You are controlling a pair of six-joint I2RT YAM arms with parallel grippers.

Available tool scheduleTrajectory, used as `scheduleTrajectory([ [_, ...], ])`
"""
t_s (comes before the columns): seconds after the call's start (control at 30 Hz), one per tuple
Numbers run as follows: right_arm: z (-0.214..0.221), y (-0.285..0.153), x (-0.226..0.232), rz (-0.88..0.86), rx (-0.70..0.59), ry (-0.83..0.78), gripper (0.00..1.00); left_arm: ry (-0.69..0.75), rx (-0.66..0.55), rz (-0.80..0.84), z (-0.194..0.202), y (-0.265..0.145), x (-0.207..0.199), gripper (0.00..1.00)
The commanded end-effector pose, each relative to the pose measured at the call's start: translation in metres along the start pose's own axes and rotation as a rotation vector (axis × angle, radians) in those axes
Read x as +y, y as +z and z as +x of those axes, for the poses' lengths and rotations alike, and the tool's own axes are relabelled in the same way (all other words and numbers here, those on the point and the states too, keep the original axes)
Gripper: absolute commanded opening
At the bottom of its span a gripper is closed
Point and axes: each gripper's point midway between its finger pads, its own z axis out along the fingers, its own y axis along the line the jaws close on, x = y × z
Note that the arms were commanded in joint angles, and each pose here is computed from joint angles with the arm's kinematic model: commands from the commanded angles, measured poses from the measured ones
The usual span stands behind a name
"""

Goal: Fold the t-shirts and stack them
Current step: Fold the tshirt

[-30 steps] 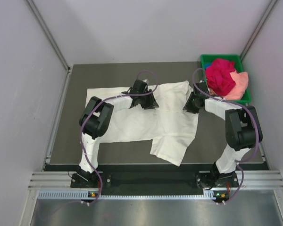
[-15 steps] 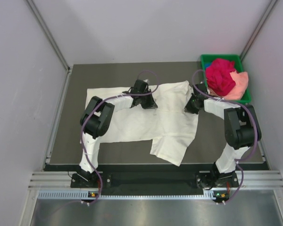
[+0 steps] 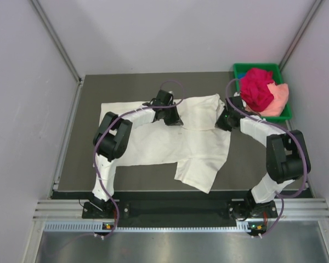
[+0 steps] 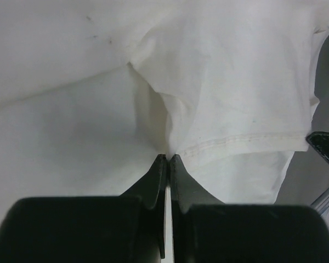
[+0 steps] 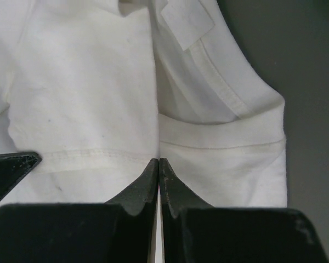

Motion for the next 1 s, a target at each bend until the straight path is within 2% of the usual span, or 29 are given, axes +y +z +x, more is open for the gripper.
scheduleTrajectory([
  [0.0,-0.014,-0.024,0.011,-0.025,-0.065,-0.003,0.00,0.015,-0.025,0.009,-0.015,-0.019,-0.022,0.00],
  [0.37,0.009,-0.051,0.011,-0.041,-0.079,0.011,0.00,0.019,0.038,-0.101,-0.002,-0.027,-0.004,0.00],
  [0.63,0.024,-0.037,0.002,-0.013,-0.081,0.015,0.00,0.026,0.078,-0.154,0.008,-0.026,0.009,0.00],
  [0.7,0.022,-0.034,0.005,-0.023,-0.083,-0.009,0.00,0.026,0.092,-0.159,0.012,-0.024,0.012,0.09],
  [0.73,0.015,-0.035,0.009,-0.028,-0.096,-0.045,0.04,0.028,0.096,-0.158,0.012,-0.024,0.011,0.16],
  [0.77,0.012,-0.036,0.008,-0.012,-0.096,-0.065,0.13,0.032,0.093,-0.155,0.011,-0.026,0.010,0.29],
  [0.8,0.006,-0.039,0.009,-0.010,-0.111,-0.081,0.19,0.035,0.099,-0.160,0.012,-0.030,0.009,0.34],
  [0.87,-0.018,-0.048,0.017,-0.040,-0.162,-0.133,0.35,0.067,0.069,-0.169,0.000,-0.039,0.005,0.40],
  [0.97,-0.052,-0.053,0.036,-0.118,-0.223,-0.225,0.45,0.078,0.018,-0.197,-0.024,-0.057,0.010,0.43],
])
